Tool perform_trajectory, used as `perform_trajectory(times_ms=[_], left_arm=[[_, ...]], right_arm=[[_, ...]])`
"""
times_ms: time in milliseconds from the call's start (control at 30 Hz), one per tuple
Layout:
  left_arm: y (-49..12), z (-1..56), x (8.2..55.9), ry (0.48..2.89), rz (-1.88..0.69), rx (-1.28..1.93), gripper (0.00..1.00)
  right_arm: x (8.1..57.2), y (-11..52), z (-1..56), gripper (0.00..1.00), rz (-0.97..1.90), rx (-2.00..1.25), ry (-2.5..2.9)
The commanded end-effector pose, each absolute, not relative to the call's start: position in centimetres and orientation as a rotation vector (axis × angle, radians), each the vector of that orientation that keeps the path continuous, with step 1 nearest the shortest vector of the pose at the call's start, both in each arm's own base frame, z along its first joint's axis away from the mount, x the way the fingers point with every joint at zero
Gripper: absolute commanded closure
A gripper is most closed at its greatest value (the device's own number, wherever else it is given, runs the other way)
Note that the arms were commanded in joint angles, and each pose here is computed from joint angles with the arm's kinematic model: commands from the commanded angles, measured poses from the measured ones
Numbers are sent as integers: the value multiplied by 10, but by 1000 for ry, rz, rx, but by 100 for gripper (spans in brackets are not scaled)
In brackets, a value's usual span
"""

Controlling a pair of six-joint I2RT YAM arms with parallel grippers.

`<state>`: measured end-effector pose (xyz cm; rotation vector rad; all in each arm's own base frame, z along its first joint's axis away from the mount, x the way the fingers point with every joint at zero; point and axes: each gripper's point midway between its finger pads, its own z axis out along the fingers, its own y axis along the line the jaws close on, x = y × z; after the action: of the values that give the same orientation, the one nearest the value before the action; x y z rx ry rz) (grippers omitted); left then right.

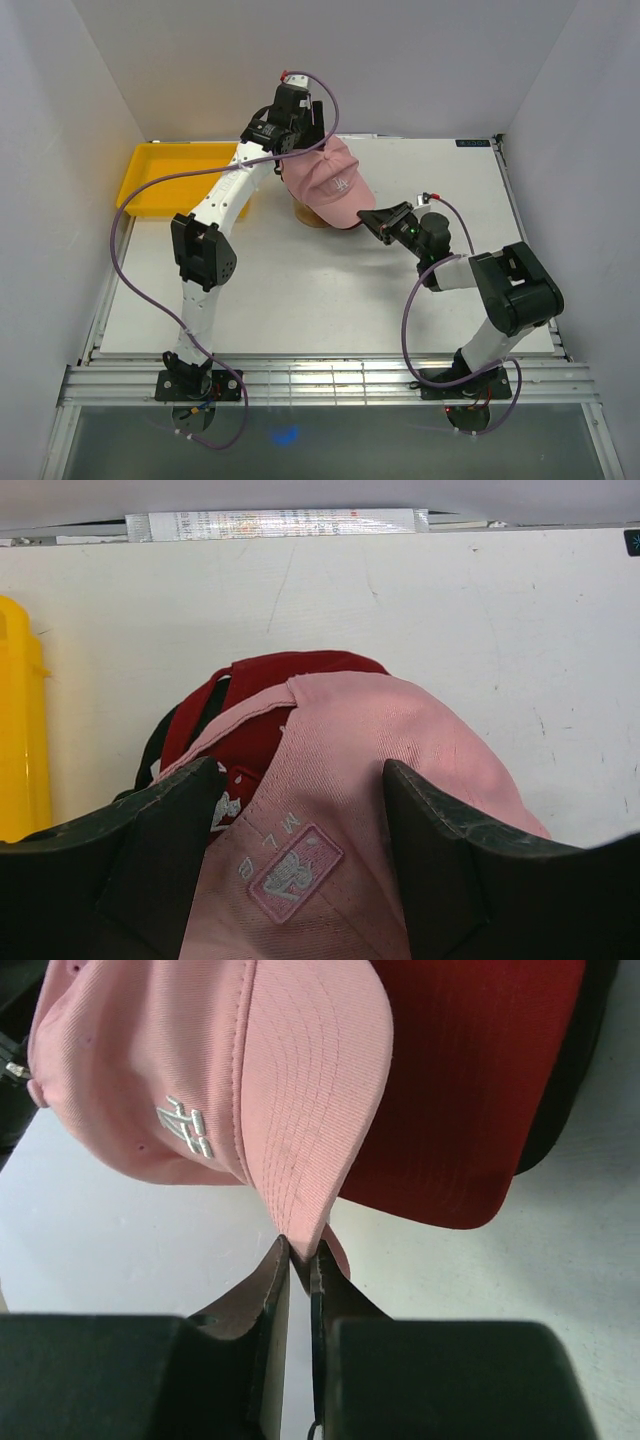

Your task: Stack the hats

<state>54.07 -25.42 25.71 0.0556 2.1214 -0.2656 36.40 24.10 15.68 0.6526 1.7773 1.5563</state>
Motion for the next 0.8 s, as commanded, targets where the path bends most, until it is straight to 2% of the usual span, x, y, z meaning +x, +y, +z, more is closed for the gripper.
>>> perform_trajectory(times_ms=[0, 333, 767], left_arm=[[-227, 202, 530, 2298, -127, 56, 23], [-223, 187, 530, 2336, -120, 41, 24], [-228, 187, 528, 2343, -151, 44, 24]], right_arm=[[375, 224, 112, 92, 1331, 780, 1949], [366, 212, 61, 92, 1206, 862, 2154], [377, 204, 37, 92, 928, 841, 2398]])
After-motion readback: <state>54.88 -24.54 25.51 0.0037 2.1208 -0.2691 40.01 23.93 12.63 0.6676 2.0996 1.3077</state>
